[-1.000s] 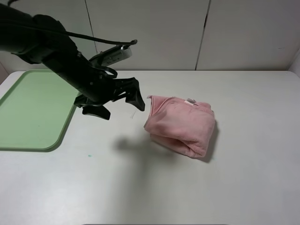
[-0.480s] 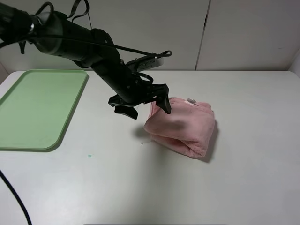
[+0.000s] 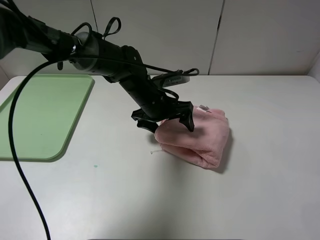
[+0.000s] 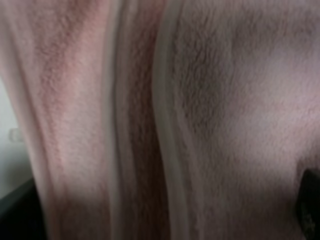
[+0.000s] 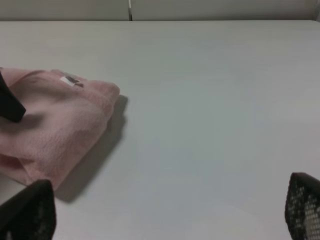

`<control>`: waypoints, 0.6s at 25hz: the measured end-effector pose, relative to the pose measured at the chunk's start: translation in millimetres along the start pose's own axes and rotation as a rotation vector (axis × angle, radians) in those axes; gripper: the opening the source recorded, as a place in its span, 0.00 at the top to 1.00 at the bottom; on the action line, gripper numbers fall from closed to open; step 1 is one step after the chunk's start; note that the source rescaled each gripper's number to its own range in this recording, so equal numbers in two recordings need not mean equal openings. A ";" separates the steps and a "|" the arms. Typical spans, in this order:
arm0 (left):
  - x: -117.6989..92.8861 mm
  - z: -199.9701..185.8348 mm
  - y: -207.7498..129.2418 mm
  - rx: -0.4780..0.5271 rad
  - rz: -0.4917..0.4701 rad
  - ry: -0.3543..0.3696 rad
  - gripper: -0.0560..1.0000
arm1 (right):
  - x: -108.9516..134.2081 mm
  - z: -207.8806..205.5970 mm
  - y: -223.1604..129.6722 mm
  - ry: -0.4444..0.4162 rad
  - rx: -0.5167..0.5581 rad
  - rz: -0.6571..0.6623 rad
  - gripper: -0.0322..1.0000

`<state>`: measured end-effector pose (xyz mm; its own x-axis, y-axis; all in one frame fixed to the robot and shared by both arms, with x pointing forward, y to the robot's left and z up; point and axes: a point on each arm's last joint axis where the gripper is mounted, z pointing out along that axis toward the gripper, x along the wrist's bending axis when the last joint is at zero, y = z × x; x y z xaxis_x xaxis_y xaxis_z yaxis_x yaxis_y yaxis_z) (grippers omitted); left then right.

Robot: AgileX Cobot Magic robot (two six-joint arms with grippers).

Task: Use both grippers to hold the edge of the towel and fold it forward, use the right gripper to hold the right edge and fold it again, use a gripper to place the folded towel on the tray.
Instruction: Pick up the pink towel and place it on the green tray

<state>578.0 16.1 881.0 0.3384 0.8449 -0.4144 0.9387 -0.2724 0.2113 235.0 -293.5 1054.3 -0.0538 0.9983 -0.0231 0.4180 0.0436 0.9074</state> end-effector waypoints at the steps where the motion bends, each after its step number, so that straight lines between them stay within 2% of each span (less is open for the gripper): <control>1: -0.3 2.5 -1.0 0.005 0.000 0.001 0.02 | -0.1 0.0 0.0 -0.002 0.000 -0.001 0.00; 9: -2.4 14.0 -1.9 0.011 0.012 0.002 0.02 | -0.4 0.0 0.0 -0.005 0.000 -0.003 0.00; 15: -2.5 16.6 -2.3 0.013 0.012 0.000 0.08 | -0.4 0.0 0.0 -0.005 0.000 -0.003 0.00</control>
<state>576.0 7.0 866.8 0.3495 0.8417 -0.4116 0.9354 -0.2883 0.2048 235.0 -293.9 1054.2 -0.0506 0.9983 -0.0279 0.4183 0.0466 0.9071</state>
